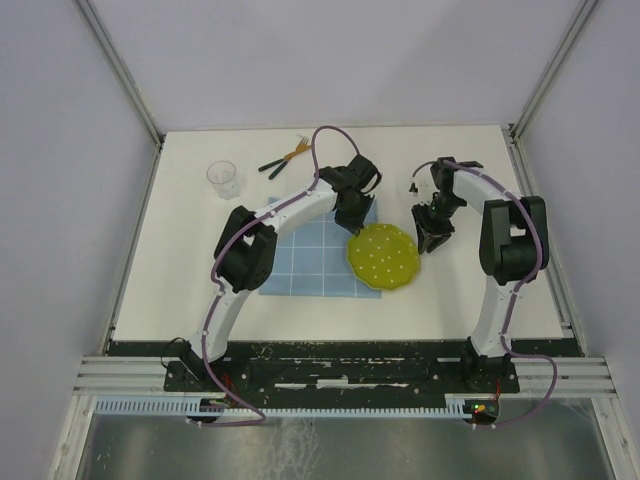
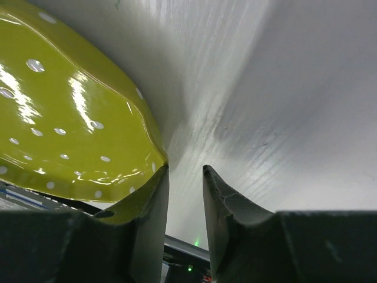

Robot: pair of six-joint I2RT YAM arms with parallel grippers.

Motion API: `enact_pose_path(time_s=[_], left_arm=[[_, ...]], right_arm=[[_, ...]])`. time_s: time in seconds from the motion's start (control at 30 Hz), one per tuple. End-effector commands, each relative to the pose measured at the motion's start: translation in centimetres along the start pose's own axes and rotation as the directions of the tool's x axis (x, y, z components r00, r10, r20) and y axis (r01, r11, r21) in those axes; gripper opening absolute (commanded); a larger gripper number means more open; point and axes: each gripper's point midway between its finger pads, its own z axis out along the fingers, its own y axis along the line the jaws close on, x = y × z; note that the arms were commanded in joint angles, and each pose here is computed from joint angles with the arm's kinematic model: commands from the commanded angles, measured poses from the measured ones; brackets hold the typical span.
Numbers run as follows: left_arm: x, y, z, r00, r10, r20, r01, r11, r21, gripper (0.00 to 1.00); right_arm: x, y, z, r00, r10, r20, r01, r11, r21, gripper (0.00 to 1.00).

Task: Set the dinner table for one person
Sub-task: Pick up the plate at the center of the board.

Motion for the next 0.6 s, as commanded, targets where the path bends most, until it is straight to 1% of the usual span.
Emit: enact_pose_path(time_s=[0.0,0.13,0.23,0.47,0.57], left_arm=[[-2.3,-0.1,-1.8,0.996,0.051,0.078,-0.052,0.999,0.011,0.03],[-2.4,-0.2,-1.8,0.996,0.052,0.079,-0.053,0.999,0.011,0.03],[-2.4,-0.1,-1.8,0.995,0.052,0.080,-0.053,0.999,0.010,0.03],[-2.5,-0.2,-1.9,0.995,0.057,0.081,-0.058,0.998,0.011,0.03],[-2.4,-0.2,-1.8,0.996,0.055,0.076,-0.056,0.998,0.019,0.03]], right_arm=[[-3.2,1.0,0.2,0.997,-0.021,0.069,0.023,0.999,-0.037,0.38],[-4.1,1.4,1.3,0.998,-0.023,0.061,0.026,0.998,-0.053,0.37],[-4.7,1.6,0.9,0.996,-0.028,0.083,0.033,0.998,-0.052,0.37],[-4.2,2.5,-0.2,0.995,-0.039,0.089,0.046,0.996,-0.082,0.38],[-4.0,3.0,0.1,0.997,-0.033,0.071,0.040,0.993,-0.110,0.38]])
